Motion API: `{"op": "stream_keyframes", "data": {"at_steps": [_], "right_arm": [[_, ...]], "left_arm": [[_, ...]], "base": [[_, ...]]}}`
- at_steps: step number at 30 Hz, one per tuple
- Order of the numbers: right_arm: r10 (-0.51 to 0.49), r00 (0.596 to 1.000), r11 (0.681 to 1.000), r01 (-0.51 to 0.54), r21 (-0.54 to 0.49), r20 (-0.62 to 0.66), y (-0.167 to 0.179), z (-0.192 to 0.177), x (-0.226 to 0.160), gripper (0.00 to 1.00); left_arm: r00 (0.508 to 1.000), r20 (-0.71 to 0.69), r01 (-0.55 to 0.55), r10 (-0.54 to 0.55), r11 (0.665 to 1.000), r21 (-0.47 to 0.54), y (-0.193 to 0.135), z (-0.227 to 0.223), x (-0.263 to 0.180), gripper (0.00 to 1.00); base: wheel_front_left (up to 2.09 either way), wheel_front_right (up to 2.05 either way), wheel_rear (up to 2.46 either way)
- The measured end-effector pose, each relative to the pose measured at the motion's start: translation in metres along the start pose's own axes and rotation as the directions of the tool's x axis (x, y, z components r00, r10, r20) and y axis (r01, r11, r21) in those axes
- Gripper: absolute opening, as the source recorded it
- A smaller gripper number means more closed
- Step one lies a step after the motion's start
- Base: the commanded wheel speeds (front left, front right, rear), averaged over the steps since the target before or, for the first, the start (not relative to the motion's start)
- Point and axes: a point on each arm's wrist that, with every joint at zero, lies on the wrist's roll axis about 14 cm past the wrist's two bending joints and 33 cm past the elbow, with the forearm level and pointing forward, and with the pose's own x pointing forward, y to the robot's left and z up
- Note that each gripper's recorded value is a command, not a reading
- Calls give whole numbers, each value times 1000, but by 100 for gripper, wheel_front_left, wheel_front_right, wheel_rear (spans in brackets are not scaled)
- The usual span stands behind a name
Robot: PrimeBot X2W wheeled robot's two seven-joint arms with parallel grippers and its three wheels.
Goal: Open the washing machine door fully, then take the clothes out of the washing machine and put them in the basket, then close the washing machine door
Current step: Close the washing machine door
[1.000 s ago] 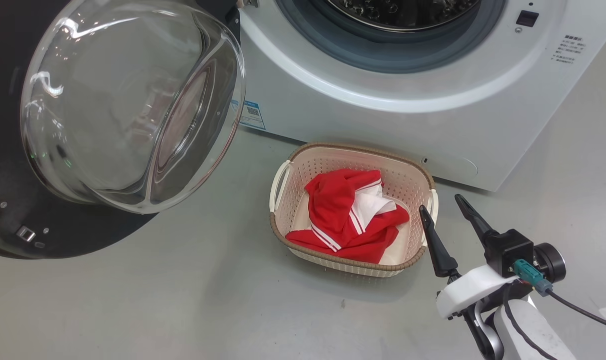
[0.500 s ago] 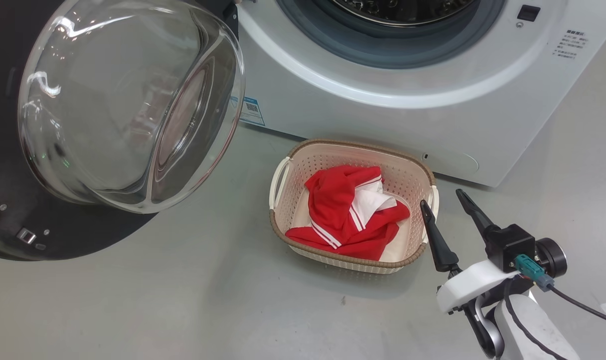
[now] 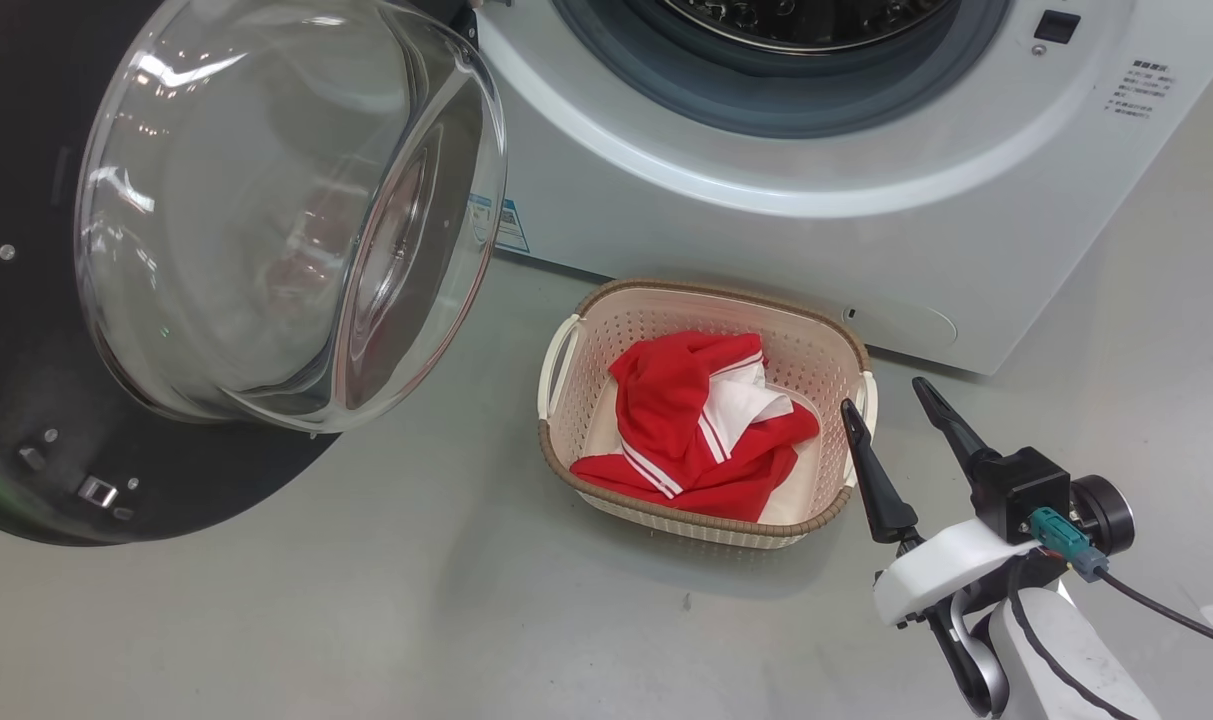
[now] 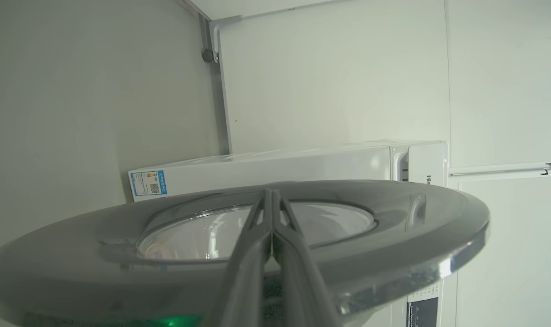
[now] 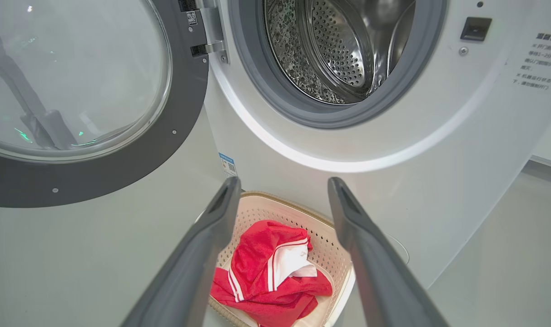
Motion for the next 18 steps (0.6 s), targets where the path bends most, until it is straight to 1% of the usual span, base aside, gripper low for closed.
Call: {"op": "stream_keyframes", "data": {"at_steps": [10, 18], "right_arm": [[-12, 1000, 1000, 12, 1, 3, -2, 2, -3, 100], [-43, 999, 999, 43, 7, 9, -10, 4, -8, 100]], "left_arm": [[997, -82, 11, -11, 1000, 2, -1, -13, 0, 0], [983, -183, 21, -19, 1000, 11, -1, -35, 1, 0]], "base": [[0, 0, 0], [0, 0, 0]]}}
